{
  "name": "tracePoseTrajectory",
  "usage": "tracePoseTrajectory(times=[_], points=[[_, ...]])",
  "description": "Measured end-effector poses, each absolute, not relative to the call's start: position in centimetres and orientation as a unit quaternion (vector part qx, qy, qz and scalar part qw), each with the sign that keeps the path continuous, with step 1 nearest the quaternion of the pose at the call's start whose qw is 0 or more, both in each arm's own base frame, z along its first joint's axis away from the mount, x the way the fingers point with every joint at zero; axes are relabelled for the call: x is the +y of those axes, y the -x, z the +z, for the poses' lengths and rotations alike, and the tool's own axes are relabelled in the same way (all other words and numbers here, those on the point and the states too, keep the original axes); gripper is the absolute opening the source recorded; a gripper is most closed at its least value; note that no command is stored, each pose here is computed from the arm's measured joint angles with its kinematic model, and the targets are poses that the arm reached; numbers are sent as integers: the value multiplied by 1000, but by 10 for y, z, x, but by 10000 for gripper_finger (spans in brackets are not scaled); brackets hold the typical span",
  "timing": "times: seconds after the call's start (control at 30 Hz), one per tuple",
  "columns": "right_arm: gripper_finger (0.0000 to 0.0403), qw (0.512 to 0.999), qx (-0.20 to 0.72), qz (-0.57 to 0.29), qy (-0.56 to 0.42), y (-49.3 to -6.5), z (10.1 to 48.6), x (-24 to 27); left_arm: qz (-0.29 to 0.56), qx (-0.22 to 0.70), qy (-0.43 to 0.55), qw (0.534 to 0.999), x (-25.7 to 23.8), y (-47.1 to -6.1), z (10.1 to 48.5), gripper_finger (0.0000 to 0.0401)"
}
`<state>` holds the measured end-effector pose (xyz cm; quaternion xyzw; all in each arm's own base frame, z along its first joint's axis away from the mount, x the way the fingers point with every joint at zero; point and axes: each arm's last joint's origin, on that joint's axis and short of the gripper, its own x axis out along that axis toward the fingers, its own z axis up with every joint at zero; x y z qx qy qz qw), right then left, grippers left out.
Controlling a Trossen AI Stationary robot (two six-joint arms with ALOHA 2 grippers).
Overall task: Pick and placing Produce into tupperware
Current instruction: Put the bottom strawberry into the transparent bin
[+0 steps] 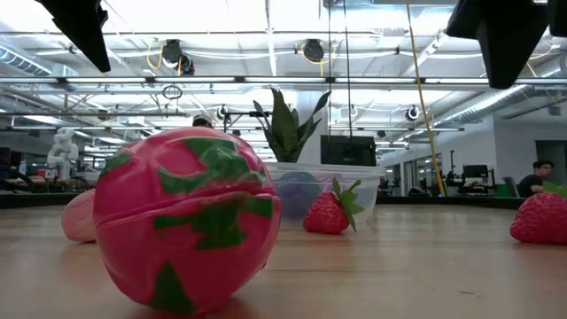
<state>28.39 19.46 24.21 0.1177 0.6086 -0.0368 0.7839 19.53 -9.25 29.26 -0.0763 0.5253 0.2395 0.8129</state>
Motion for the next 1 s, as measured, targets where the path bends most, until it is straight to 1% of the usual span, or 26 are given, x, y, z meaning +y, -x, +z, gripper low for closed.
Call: tracePoseTrajectory(times=[0.27, 0.47, 0.67, 0.83, 1.0], points=[[263, 768, 625, -69, -121, -288, 241, 178, 239, 525, 76, 813, -92, -195, 293, 184], [263, 757, 634, -76, -138, -292, 238, 168, 239, 526, 76, 813, -92, -195, 293, 184], [263, 734, 660, -76, -141, -286, 217, 162, 239, 526, 75, 813, -92, -195, 293, 184], [263, 734, 662, -73, -134, -282, 202, 160, 238, 526, 75, 813, -92, -195, 293, 184], [263, 738, 658, -49, -141, -283, 192, 160, 240, 525, 77, 813, -92, -195, 293, 184]])
